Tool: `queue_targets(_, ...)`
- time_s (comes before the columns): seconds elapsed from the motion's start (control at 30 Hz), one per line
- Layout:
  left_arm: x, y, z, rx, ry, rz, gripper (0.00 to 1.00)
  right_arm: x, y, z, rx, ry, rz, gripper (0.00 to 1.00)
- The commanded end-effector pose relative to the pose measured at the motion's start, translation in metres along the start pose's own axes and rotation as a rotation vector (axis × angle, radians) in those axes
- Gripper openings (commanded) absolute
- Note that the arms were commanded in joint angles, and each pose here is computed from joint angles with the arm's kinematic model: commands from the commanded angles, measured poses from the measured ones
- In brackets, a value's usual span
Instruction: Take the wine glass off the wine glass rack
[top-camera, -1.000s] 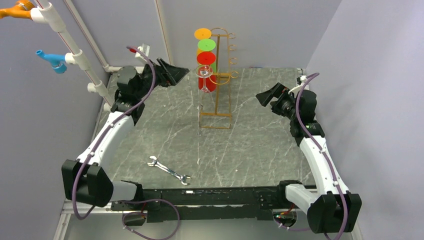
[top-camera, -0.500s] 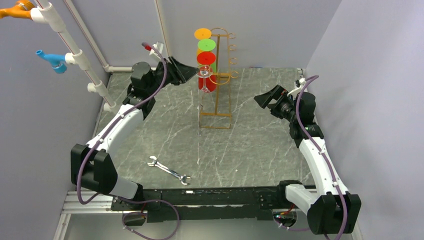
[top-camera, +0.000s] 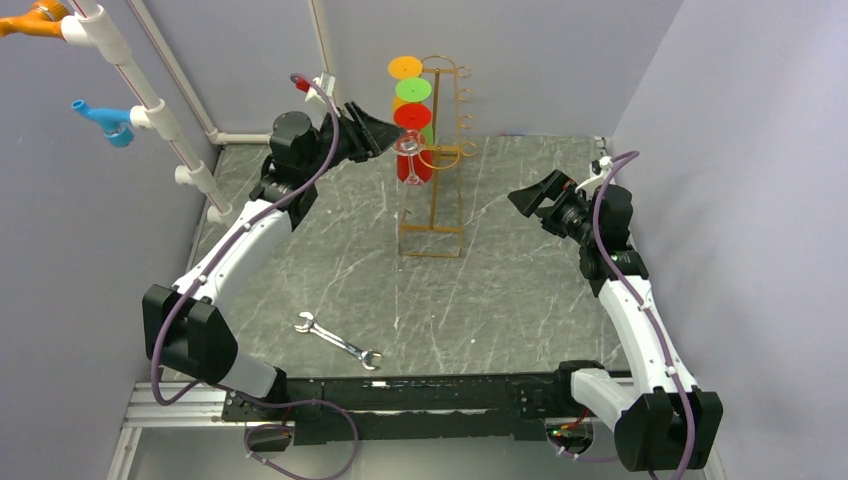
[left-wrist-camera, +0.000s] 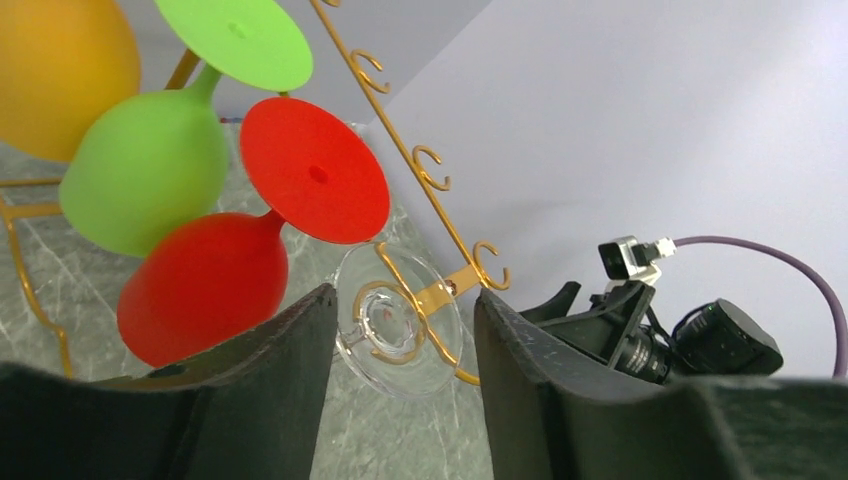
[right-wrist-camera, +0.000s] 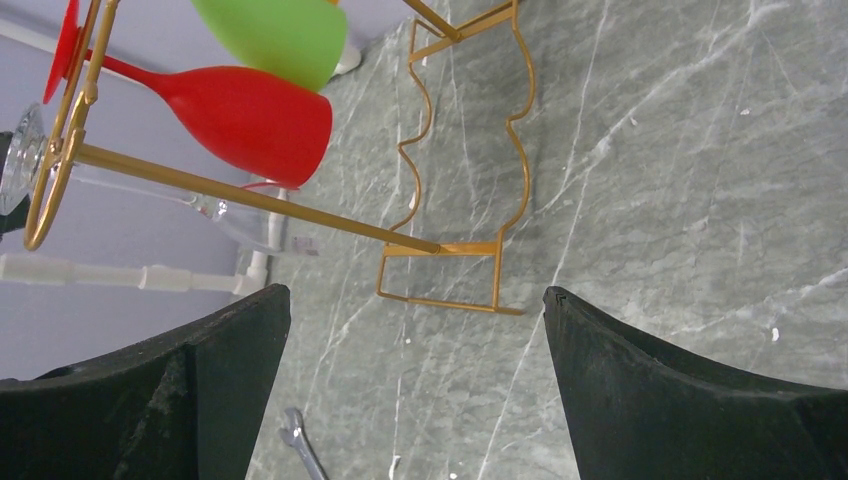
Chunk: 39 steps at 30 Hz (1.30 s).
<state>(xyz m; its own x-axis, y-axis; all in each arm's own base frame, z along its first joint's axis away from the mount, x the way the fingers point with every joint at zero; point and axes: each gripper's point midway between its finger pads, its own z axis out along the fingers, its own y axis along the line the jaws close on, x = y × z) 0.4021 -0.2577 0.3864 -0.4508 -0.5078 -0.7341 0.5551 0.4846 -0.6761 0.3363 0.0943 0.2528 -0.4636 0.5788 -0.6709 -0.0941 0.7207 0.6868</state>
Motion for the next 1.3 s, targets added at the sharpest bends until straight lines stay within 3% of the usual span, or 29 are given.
queue_targets(0.0, -0.011, 0.002, -0.002, -0.073, -0.032, 0.014, 0.61, -0.011, 0.015, -0.006, -0.046, -0.039, -0.015, 0.99)
queue_targets(0.2, -0.020, 0.000, -0.008, -0.101, -0.054, 0.055, 0.70, -0.010, 0.015, -0.006, -0.050, -0.036, -0.013, 1.00)
queue_targets(0.77, -0.004, -0.006, -0.001, -0.076, 0.005, 0.026, 0.61, -0.008, 0.012, -0.005, -0.042, -0.030, -0.005, 0.99)
queue_targets(1.27, -0.006, -0.010, -0.003, -0.070, -0.004, 0.032, 0.38, -0.004, 0.008, -0.003, -0.028, -0.014, 0.003, 0.99)
